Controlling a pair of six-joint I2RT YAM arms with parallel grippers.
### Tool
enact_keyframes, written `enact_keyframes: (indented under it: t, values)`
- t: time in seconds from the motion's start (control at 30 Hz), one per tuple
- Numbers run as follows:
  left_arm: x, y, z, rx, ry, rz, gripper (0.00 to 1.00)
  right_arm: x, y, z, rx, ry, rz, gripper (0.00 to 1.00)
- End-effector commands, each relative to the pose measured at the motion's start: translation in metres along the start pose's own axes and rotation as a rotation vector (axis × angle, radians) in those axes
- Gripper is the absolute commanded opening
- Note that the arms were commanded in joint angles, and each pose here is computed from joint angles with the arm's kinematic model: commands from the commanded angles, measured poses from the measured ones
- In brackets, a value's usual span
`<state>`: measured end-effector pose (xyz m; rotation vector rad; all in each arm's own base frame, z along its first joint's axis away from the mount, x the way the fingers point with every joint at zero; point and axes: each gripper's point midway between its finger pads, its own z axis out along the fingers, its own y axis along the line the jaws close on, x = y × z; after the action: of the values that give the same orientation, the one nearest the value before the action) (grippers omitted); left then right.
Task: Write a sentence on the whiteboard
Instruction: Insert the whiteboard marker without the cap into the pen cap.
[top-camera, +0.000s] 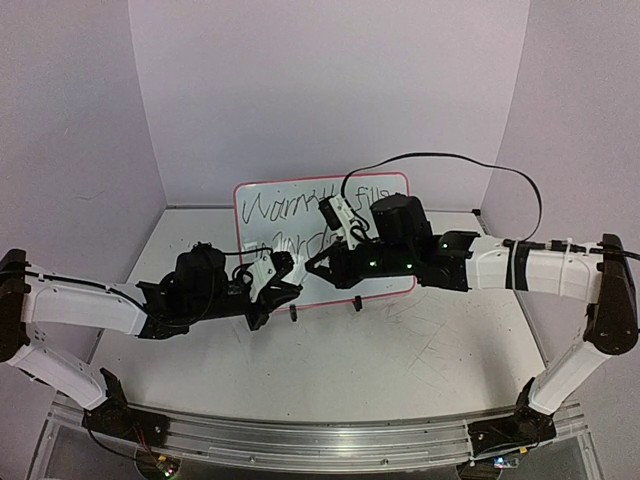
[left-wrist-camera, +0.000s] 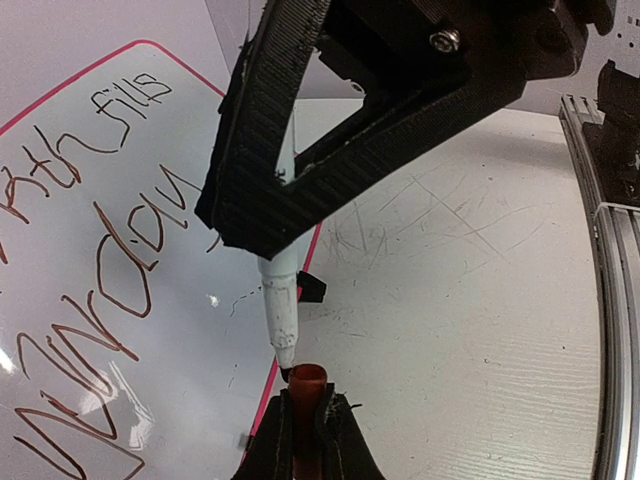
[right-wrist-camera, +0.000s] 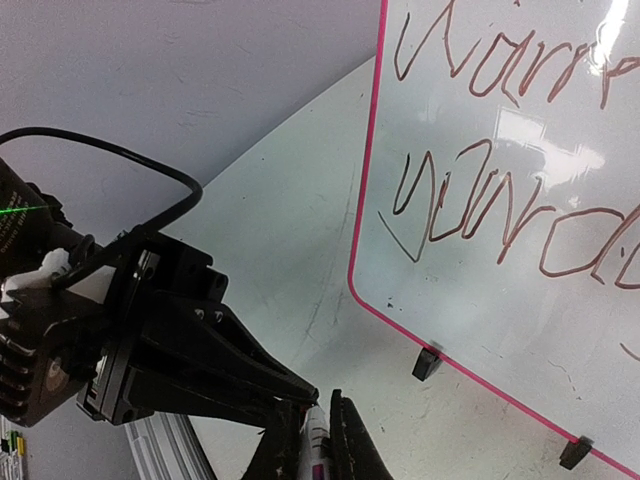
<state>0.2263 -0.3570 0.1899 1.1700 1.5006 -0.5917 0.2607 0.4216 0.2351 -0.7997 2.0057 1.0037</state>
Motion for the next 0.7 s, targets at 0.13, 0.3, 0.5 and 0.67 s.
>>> enact_keyframes:
  t: [0.13,0.3,0.5,0.67]
  values:
    - [-0.025,0.010,-0.007,-0.044,-0.081,0.017,0.00,-0.020,0.008,-0.023,0.004,-0.103,-0.016,0.00]
    - [-0.025,0.009,-0.005,-0.036,-0.079,0.018,0.00,-0.015,0.011,-0.019,-0.016,-0.088,-0.007,0.00]
    - [-0.024,0.008,-0.004,-0.030,-0.077,0.014,0.00,-0.020,0.012,-0.021,-0.019,-0.107,-0.011,0.00]
    - [-0.023,0.007,-0.002,-0.024,-0.074,0.017,0.00,-0.018,0.013,-0.017,-0.028,-0.100,-0.009,0.00]
